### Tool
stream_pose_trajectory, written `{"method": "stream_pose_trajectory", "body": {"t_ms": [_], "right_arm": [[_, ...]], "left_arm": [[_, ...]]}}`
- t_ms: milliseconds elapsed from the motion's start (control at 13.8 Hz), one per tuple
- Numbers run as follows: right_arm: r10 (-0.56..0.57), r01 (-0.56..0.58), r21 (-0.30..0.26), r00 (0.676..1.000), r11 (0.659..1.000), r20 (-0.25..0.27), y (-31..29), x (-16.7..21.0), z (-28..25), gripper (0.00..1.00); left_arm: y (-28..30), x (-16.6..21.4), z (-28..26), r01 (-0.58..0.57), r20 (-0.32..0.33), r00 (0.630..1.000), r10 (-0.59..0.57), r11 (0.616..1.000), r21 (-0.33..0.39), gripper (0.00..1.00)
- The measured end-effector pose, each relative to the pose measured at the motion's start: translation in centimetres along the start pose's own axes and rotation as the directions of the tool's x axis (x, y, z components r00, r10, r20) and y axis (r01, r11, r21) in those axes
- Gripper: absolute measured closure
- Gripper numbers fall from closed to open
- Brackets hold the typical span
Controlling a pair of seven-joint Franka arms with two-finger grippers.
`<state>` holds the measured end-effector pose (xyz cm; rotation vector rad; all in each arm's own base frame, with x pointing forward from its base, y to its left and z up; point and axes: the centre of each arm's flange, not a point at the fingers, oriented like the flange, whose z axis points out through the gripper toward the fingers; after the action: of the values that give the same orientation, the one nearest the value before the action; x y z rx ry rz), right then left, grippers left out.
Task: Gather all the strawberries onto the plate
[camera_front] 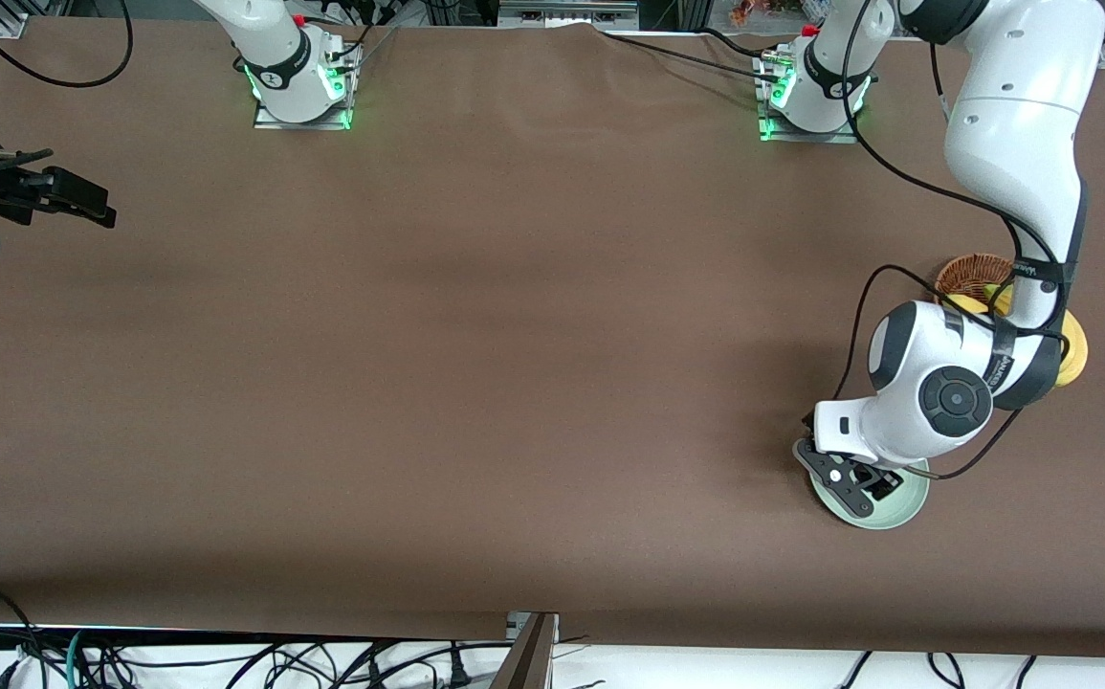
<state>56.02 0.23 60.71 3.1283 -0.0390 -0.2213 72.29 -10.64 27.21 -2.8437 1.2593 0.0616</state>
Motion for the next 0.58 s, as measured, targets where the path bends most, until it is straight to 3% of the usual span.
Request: {"method": "stream_pose_trajectory", "body": {"t_ms": [145,289,434,578], "right_arm": [[-0.002,0.002,0.000,1.000,1.000,-0.002,0.0,0.1,0.1,0.00],[-0.002,0.002,0.000,1.000,1.000,-0.002,0.0,0.2,0.2,0.00],[-0.002,0.002,0.000,1.000,1.000,-0.004,0.0,0.3,0.1,0.00],[-0.002,0.002,0.000,1.000,1.000,-0.007,0.0,0.4,0.0,0.00]], "left_arm": [[2.5,0.3,-3.8,0.111,0.102,0.989,-0.105,0.992,-0.058,0.00],[4.4,-0.7,-8.4,0.244,0.223,0.950,-0.216,0.964,-0.103,0.00],[5.1,-1.9,-13.2,0.346,0.266,0.913,-0.308,0.932,-0.107,0.00],[5.2,-3.0,-17.7,0.430,0.256,0.880,-0.400,0.900,-0.074,0.00]]}}
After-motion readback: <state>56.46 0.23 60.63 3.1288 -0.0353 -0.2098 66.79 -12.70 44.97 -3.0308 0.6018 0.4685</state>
